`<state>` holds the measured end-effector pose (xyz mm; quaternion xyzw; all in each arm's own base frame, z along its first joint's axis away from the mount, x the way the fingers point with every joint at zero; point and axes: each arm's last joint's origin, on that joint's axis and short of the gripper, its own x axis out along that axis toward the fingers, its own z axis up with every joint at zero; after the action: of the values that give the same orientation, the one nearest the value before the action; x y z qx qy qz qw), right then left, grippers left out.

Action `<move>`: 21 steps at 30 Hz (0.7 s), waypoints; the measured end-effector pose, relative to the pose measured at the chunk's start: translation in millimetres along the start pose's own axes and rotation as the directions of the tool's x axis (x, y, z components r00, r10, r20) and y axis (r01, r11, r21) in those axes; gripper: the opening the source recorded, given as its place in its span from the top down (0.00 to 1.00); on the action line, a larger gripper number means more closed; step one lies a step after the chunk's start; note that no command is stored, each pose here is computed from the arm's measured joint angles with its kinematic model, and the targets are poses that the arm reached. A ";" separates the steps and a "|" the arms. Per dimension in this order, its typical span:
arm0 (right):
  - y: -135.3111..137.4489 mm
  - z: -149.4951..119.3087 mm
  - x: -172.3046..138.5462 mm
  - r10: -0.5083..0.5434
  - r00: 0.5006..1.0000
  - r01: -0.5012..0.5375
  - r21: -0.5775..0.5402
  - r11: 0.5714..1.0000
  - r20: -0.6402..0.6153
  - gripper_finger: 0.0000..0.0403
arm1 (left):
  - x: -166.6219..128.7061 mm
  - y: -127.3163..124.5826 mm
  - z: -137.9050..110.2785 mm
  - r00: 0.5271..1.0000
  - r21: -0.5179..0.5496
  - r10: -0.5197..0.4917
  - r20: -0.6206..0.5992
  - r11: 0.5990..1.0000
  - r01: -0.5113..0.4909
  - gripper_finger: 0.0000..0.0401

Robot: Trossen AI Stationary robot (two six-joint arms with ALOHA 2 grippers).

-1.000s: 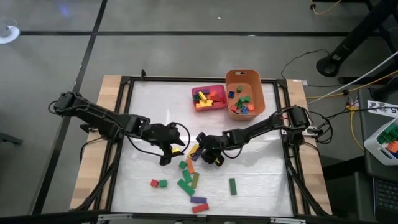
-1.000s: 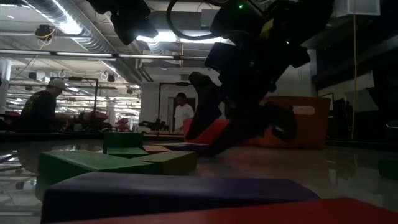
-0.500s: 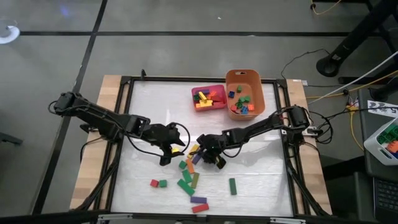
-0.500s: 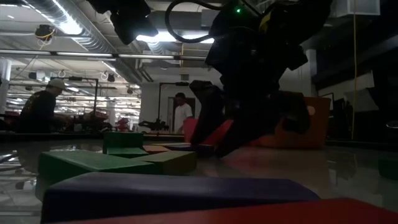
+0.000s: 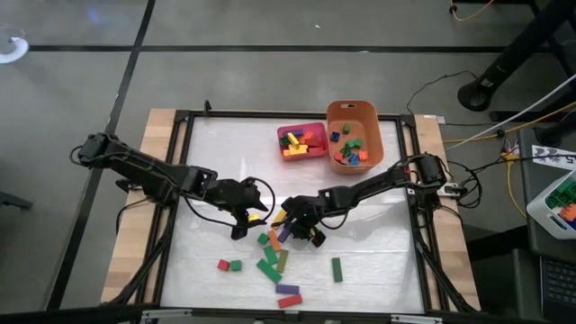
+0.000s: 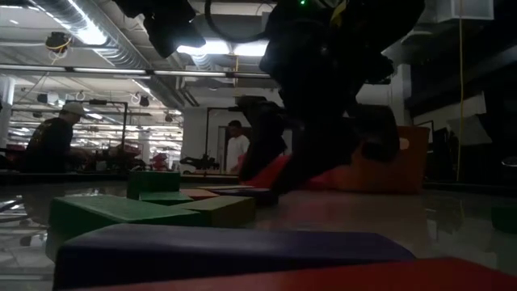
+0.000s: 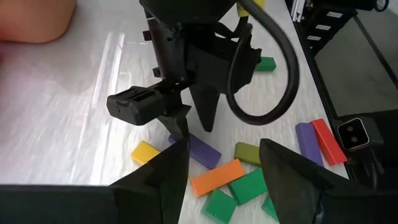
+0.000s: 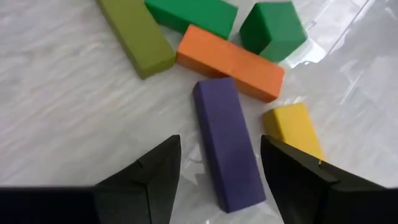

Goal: Sort blocks by size
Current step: Put the large purple block into the pink bin

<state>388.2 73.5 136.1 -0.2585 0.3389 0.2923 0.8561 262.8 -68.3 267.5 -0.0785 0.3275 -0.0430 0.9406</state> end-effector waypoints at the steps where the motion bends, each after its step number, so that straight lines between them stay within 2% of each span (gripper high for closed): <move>1: 0.2 -0.4 0.0 0.000 1.000 0.000 0.000 1.000 -0.005 0.45 | 0.0 0.0 0.0 1.000 0.000 0.000 0.000 1.000 0.000 0.55; 7: -1.1 -3.9 -0.2 -0.066 0.995 0.064 -0.022 0.998 -0.078 0.45 | 0.0 0.0 0.0 1.000 0.019 0.000 0.000 1.000 0.000 0.55; 15: 0.6 -9.0 1.5 -0.051 0.993 0.050 -0.015 0.999 -0.108 0.46 | 0.0 0.0 0.0 1.000 0.016 0.000 0.000 1.000 0.000 0.55; 21: 1.7 -10.5 5.9 -0.038 0.994 0.037 -0.014 0.999 -0.100 0.58 | 0.0 0.2 -0.7 1.000 -0.004 0.002 -0.007 1.000 -0.002 0.55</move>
<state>386.1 69.8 124.7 -0.2842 0.3748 0.2648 0.8418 262.4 -68.2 266.9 -0.0799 0.3309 -0.0417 0.9393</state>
